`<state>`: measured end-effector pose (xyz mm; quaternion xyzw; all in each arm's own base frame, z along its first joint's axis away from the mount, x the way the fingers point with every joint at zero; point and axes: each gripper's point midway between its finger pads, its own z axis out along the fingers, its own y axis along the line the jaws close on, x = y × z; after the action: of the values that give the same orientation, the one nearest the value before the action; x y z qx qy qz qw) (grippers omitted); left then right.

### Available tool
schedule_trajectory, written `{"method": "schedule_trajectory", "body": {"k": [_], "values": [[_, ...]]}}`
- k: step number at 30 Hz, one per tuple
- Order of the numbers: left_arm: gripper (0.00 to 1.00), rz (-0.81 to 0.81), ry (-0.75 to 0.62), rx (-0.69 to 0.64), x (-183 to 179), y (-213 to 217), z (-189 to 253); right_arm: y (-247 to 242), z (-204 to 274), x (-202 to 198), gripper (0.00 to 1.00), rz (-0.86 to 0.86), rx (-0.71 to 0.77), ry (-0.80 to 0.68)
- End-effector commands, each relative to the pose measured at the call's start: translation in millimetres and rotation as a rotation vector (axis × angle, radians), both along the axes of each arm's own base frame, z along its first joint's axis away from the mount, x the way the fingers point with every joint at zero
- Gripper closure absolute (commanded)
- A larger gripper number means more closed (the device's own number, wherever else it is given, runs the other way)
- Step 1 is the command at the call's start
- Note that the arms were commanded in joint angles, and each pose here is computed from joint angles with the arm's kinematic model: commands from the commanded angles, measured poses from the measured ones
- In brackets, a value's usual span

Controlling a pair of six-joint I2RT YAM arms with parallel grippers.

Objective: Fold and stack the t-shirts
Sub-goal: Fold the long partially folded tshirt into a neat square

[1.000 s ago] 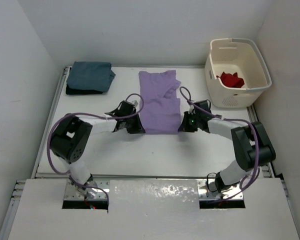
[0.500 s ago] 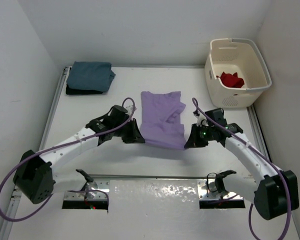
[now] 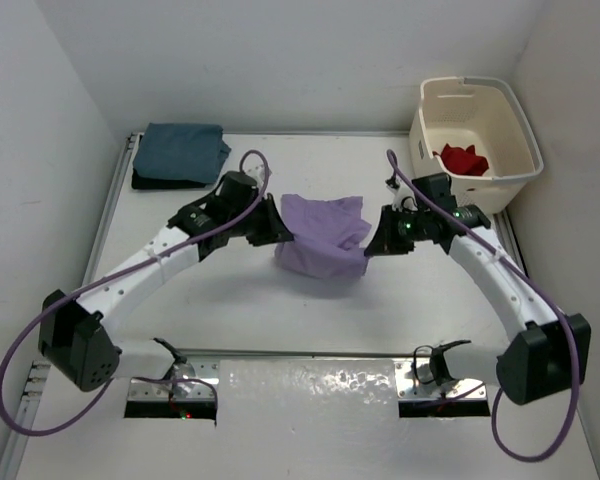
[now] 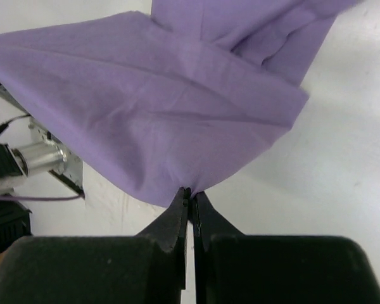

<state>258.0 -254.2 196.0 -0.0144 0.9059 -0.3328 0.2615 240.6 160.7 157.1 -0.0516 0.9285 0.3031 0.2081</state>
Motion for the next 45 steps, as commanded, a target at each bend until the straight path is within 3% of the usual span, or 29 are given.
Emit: {"method": "schedule_trajectory", "body": {"k": [1, 8, 16, 23, 30, 37, 42, 43, 44, 45], "values": [[1.00, 0.088, -0.127, 0.020, 49.8, 11.3, 22.6, 0.1, 12.9, 37.9, 1.00, -0.017, 0.015, -0.077], [1.00, 0.171, -0.189, 0.001, 111.2, 20.9, 21.4, -7.7, 20.0, 88.3, 1.00, -0.077, 0.038, -0.107], [1.00, 0.162, -0.229, 0.006, 156.1, 18.2, 28.3, -9.7, 28.0, 135.7, 1.00, -0.112, 0.053, -0.165], [1.00, 0.158, -0.184, 0.004, 185.7, 21.7, 5.5, -10.3, 16.9, 177.7, 1.00, -0.141, 0.079, -0.161], [1.00, 0.130, -0.191, -0.004, 224.1, 13.8, -12.8, -14.6, -8.9, 215.4, 1.00, -0.182, 0.069, -0.134], [1.00, 0.113, -0.119, 0.001, 260.1, 6.6, -63.6, -41.6, -53.0, 248.6, 1.00, -0.298, -0.083, -0.109], [1.00, 0.126, -0.098, -0.005, 287.4, 4.5, -93.8, -42.9, -84.5, 281.1, 0.96, -0.322, -0.098, -0.127], [0.90, 0.119, -0.116, -0.021, 296.5, 1.4, -85.8, -44.5, -81.7, 291.5, 0.96, -0.330, -0.101, -0.150], [0.52, 0.118, -0.102, -0.017, 298.7, 1.2, -90.8, -45.9, -93.5, 297.2, 0.86, -0.333, -0.117, -0.137], [0.41, 0.119, -0.088, -0.009, 302.7, 1.3, -102.6, -49.9, -97.3, 301.3, 0.79, -0.333, -0.146, -0.135]]}}
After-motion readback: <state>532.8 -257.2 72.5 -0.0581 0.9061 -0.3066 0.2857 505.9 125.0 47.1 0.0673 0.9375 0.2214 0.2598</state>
